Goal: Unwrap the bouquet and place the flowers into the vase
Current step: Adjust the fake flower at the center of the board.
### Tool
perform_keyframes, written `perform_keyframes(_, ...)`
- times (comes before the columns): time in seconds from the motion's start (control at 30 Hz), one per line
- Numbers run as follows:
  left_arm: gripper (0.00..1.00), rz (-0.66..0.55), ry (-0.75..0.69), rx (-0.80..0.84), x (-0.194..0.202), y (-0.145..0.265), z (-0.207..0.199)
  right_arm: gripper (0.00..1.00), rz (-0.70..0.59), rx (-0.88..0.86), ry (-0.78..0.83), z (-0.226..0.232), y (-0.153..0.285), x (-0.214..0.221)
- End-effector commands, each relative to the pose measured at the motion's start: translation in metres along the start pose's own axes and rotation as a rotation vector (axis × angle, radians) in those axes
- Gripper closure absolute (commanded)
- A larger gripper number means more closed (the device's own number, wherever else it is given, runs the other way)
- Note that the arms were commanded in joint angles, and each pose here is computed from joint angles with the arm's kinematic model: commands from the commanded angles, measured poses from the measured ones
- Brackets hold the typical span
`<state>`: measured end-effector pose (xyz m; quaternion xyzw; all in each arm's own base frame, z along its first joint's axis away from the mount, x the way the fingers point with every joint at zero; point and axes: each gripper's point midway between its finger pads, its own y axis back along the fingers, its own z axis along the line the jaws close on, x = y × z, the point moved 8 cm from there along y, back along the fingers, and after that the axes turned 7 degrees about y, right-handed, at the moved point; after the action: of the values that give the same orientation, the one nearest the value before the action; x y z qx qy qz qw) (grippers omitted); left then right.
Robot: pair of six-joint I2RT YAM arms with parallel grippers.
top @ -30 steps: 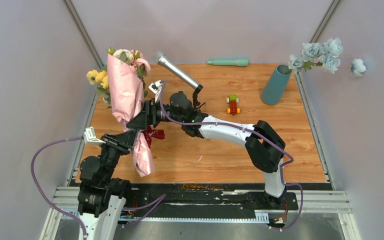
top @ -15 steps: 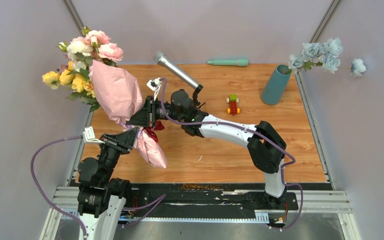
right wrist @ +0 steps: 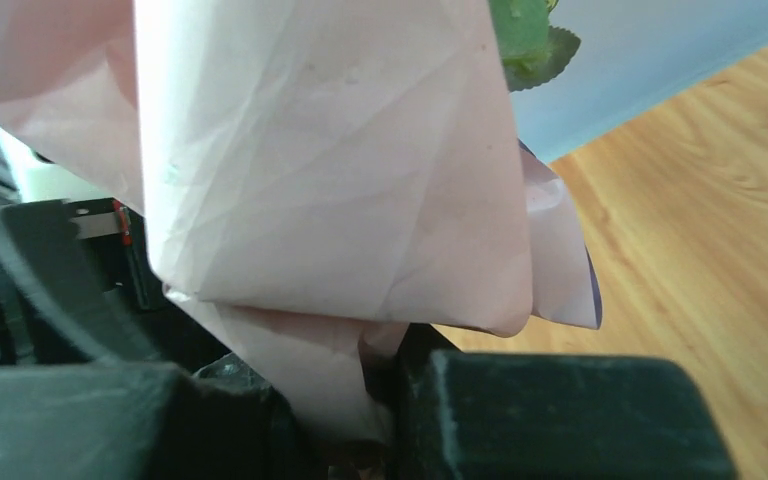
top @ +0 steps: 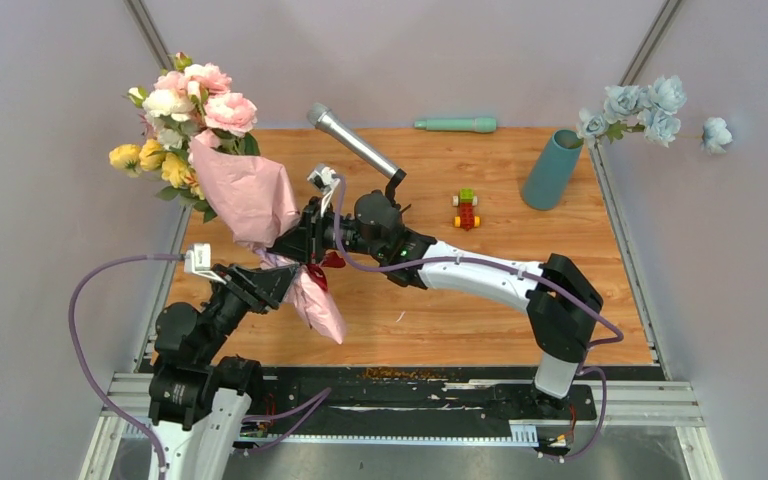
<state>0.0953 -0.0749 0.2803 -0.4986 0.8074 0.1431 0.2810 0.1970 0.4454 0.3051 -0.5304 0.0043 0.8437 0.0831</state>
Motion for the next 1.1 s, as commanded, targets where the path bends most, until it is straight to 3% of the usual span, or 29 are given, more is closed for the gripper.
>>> perform_keyframes(0.0, 0.20, 0.134, -0.176, 0.055, -0.002, 0.010, -0.017, 1.00, -0.167, 0.156, 0.234, 0.006, 0.015, -0.057)
perform_keyframes(0.03, 0.09, 0.142, -0.210, 0.042, -0.003, 0.011, -0.017, 1.00, -0.157, 0.196, 0.246, 0.003, 0.017, -0.057)
perform_keyframes(0.1, 0.01, 0.170, -0.258, 0.005, -0.005, 0.015, -0.017, 1.00, -0.138, 0.265, 0.272, -0.003, 0.021, -0.057)
perform_keyframes(0.27, 0.00, 0.216, -0.356, -0.139, -0.012, 0.031, -0.015, 1.00, -0.105, 0.417, 0.325, -0.019, 0.028, -0.056)
perform_keyframes(0.53, 0.00, 0.095, -0.442, -0.394, -0.036, 0.030, 0.003, 1.00, -0.011, 0.595, 0.368, -0.034, 0.039, -0.030)
perform_keyframes(0.63, 0.00, -0.020, -0.435, -0.466, -0.048, 0.021, 0.011, 1.00, 0.032, 0.631, 0.368, -0.035, 0.036, -0.015)
perform_keyframes(0.73, 0.00, -0.122, -0.416, -0.468, -0.051, 0.016, 0.017, 1.00, 0.063, 0.692, 0.357, -0.039, 0.031, 0.004)
perform_keyframes(1.07, 0.00, -0.182, -0.362, -0.525, -0.039, 0.033, 0.034, 1.00, 0.197, 0.946, 0.416, -0.074, -0.010, 0.069)
